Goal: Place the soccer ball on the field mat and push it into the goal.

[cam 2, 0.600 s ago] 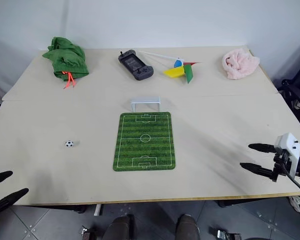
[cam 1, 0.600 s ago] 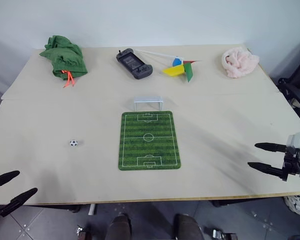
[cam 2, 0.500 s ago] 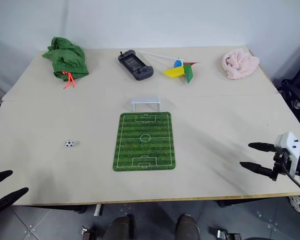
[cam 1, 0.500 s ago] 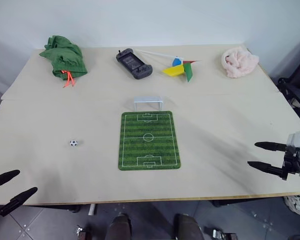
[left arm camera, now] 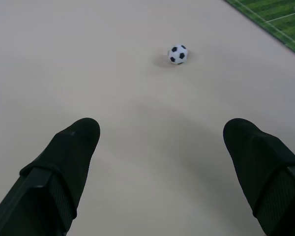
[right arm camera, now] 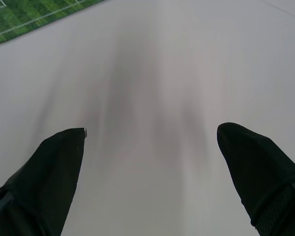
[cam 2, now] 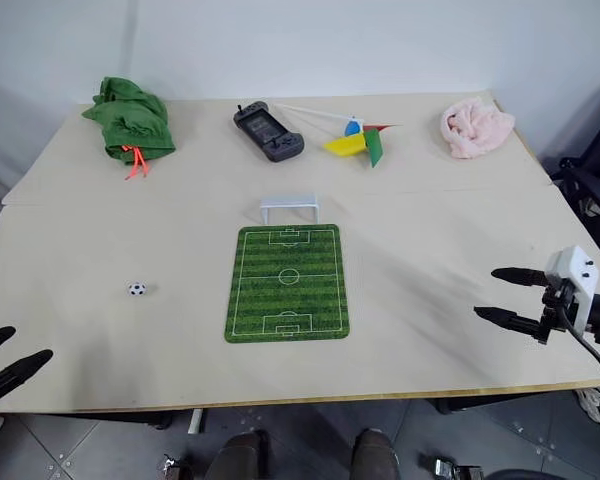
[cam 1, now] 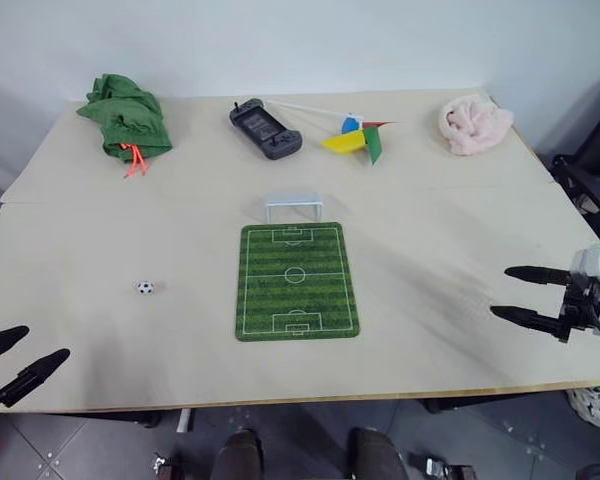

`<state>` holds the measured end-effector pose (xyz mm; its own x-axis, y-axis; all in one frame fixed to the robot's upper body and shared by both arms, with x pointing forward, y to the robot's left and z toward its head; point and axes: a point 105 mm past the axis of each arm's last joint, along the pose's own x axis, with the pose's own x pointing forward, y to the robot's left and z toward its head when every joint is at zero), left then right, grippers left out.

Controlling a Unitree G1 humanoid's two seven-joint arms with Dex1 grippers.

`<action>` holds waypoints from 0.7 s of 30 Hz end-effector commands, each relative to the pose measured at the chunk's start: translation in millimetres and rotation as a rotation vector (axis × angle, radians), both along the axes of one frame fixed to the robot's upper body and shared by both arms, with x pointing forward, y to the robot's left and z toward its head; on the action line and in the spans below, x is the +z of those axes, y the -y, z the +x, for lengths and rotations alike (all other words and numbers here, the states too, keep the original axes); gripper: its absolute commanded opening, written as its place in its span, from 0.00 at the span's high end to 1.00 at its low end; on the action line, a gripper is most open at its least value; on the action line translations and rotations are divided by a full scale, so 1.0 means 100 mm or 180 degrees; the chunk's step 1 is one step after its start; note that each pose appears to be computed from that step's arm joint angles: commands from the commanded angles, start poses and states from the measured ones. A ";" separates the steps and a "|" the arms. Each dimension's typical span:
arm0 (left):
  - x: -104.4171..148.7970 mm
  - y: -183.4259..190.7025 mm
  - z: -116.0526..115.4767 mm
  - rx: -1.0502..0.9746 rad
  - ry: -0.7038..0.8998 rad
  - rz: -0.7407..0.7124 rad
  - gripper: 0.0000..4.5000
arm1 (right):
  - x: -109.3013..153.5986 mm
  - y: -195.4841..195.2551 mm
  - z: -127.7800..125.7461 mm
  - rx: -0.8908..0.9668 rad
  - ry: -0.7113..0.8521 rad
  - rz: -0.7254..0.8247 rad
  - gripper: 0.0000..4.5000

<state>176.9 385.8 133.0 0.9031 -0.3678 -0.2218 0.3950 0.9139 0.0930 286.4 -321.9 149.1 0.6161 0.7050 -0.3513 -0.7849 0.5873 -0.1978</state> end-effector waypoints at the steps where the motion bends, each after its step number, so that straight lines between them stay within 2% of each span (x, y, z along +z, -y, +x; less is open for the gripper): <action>1: 0.16 0.02 0.03 -0.0120 0.0276 0.0136 0.01 | 0.16 -0.10 0.03 0.0176 0.0162 0.0034 0.00; 11: 0.24 0.25 0.47 -0.0634 0.0506 0.0153 0.01 | 0.33 -0.41 -0.07 0.0677 0.0198 0.0146 0.00; 17: 0.08 0.35 0.82 -0.0726 0.0461 0.0064 0.01 | 0.47 -0.80 -0.21 0.1188 0.0409 0.0260 0.00; 21: 0.01 0.37 0.96 -0.0744 0.0444 0.0021 0.01 | 0.49 -0.98 -0.27 0.1234 0.0513 0.0402 0.00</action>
